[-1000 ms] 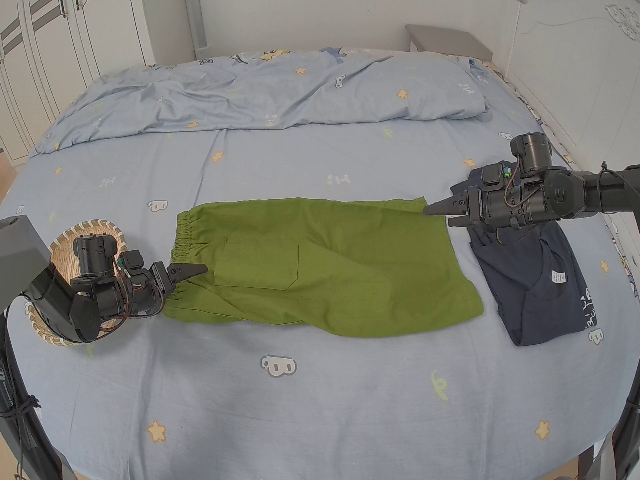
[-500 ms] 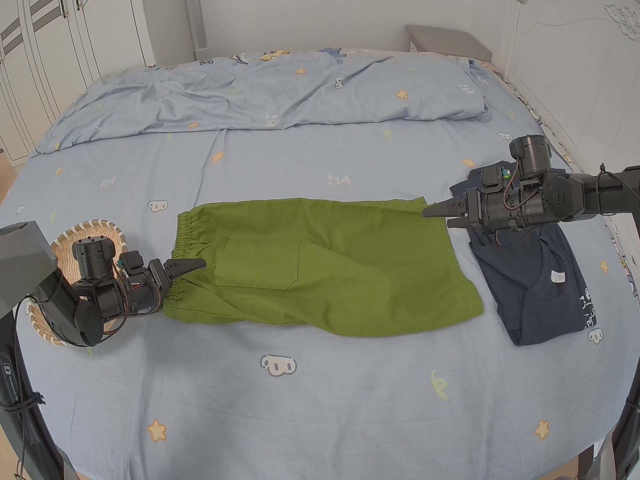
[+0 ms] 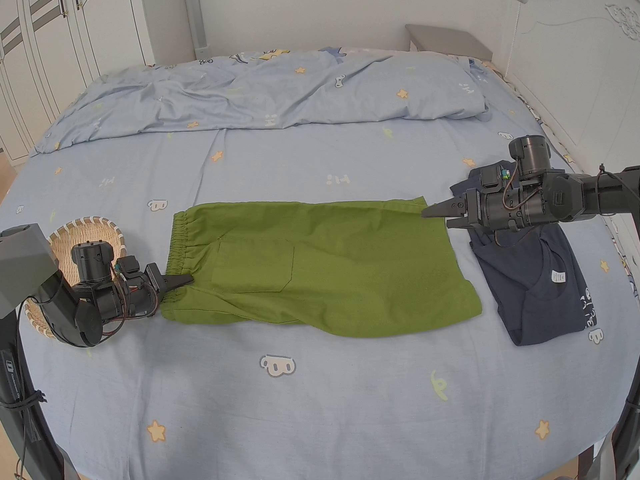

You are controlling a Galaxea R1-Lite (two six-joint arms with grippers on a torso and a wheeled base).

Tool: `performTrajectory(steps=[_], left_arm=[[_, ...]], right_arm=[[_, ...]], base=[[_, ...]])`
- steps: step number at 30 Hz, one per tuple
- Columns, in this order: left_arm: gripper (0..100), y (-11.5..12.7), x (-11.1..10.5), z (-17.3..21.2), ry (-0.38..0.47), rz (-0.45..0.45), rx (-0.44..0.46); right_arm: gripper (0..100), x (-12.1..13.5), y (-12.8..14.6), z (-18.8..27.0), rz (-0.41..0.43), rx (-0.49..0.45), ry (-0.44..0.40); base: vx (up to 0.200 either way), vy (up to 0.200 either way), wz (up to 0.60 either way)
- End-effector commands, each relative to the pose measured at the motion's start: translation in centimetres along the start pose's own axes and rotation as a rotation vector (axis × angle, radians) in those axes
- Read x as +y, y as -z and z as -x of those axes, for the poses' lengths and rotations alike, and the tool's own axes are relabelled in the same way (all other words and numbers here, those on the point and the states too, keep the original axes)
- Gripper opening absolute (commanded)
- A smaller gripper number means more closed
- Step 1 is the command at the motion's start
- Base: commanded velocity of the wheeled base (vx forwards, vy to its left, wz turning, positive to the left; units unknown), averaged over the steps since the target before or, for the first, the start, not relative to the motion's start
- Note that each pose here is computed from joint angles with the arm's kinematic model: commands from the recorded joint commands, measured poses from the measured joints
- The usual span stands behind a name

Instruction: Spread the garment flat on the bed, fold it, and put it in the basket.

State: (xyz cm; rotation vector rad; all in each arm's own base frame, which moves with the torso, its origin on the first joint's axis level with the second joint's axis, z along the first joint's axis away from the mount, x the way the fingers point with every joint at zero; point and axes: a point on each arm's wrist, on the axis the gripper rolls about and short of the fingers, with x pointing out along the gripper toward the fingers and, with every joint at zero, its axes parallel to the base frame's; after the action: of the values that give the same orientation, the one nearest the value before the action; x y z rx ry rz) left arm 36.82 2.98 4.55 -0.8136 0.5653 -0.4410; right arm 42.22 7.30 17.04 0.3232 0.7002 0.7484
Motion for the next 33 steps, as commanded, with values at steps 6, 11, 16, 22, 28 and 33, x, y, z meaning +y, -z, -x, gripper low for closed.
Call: performTrajectory(steps=[6,11,16,22,28,33], left_arm=[[0,-0.2,-0.5,0.3,0.014,-0.008,-0.003],[0,-0.5,-2.2,0.6,0.038,-0.031,-0.009],[0,-0.9,-2.8,0.7,0.048,-0.033,-0.017],[0,-1.0,-2.8,0.7,0.05,-0.035,-0.019],[0,-0.9,-2.8,0.8,0.05,-0.035,-0.019],[0,-0.8,-2.8,0.7,0.049,-0.034,-0.016]], right_arm=[[100,0.0,0.1,0.1,-0.001,0.002,0.002],[100,-1.0,1.6,0.2,-0.051,0.042,0.024],[100,-3.1,3.4,0.7,-0.124,0.082,0.09],[100,-4.0,5.8,0.9,-0.179,0.139,0.11],[100,-4.4,7.1,0.4,-0.202,0.18,0.11],[100,-4.2,7.5,-0.6,-0.202,0.202,0.086]], base=[[0.0,0.0,0.0],[0.0,0.0,0.0],[0.0,0.0,0.0],[0.0,0.0,0.0],[0.0,0.0,0.0],[0.0,0.0,0.0]])
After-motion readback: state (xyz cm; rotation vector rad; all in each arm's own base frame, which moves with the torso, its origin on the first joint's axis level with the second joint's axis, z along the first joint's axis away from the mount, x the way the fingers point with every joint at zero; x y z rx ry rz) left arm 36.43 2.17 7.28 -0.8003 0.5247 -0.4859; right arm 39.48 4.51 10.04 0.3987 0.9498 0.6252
